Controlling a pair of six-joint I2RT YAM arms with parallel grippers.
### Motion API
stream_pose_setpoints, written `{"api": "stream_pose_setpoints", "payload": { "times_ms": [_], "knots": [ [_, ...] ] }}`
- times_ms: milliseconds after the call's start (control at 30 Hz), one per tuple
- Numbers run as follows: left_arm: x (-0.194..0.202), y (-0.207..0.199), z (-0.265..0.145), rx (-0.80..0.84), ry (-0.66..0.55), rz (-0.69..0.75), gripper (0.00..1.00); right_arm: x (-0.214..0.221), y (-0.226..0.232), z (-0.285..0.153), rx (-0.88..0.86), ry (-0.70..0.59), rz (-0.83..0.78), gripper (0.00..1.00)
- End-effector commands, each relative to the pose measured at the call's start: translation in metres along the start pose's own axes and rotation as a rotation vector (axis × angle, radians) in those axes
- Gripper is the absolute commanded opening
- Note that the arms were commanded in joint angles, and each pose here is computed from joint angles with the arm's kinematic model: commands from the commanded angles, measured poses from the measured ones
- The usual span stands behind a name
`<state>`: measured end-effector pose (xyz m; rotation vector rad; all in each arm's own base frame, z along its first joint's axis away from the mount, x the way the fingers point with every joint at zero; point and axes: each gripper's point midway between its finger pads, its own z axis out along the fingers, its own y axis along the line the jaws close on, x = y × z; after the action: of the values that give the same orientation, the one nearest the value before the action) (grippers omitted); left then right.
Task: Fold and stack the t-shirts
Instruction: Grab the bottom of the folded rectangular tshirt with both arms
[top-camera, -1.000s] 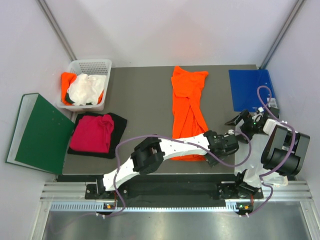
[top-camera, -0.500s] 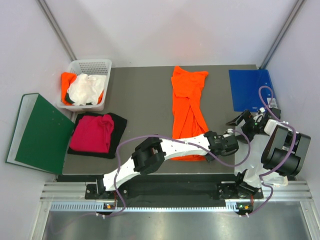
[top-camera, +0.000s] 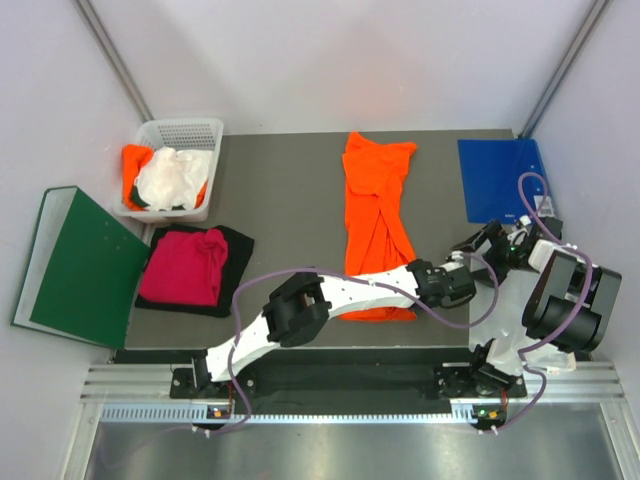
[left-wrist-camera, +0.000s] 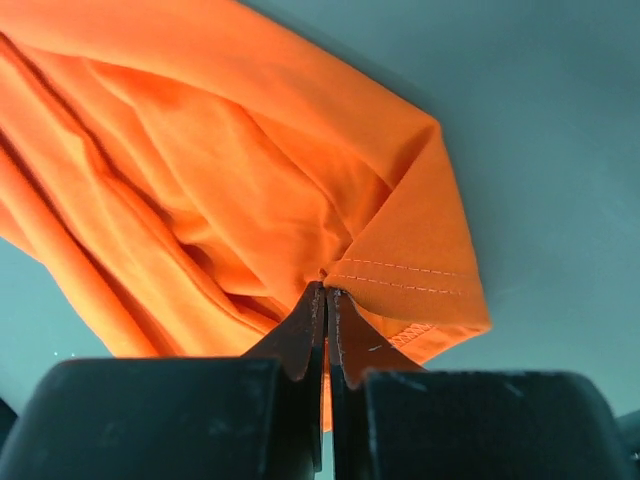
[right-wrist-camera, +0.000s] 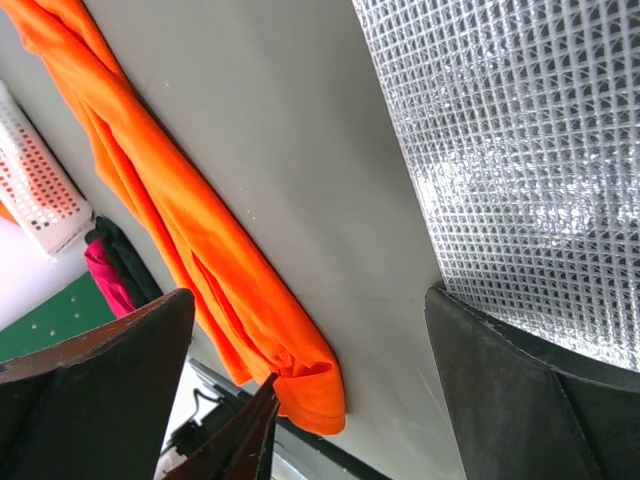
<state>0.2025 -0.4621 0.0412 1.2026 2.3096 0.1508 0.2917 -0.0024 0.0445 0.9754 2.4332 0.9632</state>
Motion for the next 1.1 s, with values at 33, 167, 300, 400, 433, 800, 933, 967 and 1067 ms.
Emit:
{"api": "stream_pose_setpoints", "payload": {
  "times_ms": [33, 167, 300, 400, 433, 800, 933, 967, 1067],
  "knots": [
    [-0.033, 0.031, -0.043, -0.027, -0.123, -0.123, 0.0, 0.004, -0.026, 0.006, 0.073, -0.01, -0.024, 1.0],
    [-0.039, 0.035, -0.061, 0.01, -0.15, -0.158, 0.0, 0.006, -0.028, 0.007, 0.074, -0.007, -0.02, 1.0],
    [-0.031, 0.04, -0.071, 0.025, -0.142, -0.196, 0.0, 0.006, -0.028, 0.007, 0.075, -0.005, -0.02, 1.0],
    [-0.018, 0.042, -0.073, 0.043, -0.114, -0.214, 0.0, 0.006, -0.028, 0.007, 0.071, -0.006, -0.022, 1.0],
    [-0.014, 0.044, -0.075, 0.047, -0.105, -0.221, 0.0, 0.007, -0.028, 0.008, 0.073, -0.003, -0.022, 1.0],
    [0.072, 0.023, -0.043, 0.079, 0.145, -0.253, 0.0, 0.007, -0.029, 0.007, 0.079, 0.003, -0.035, 1.0],
    [0.084, 0.016, -0.034, 0.093, 0.177, -0.257, 0.0, 0.006, -0.028, 0.002, 0.091, 0.001, -0.068, 1.0],
    [0.084, 0.015, -0.032, 0.095, 0.181, -0.258, 0.0, 0.006, -0.027, 0.001, 0.091, 0.001, -0.069, 1.0],
    [0.079, 0.017, -0.034, 0.092, 0.172, -0.259, 0.21, 0.009, -0.02, -0.005, 0.083, 0.001, -0.109, 1.0]
  ]
}}
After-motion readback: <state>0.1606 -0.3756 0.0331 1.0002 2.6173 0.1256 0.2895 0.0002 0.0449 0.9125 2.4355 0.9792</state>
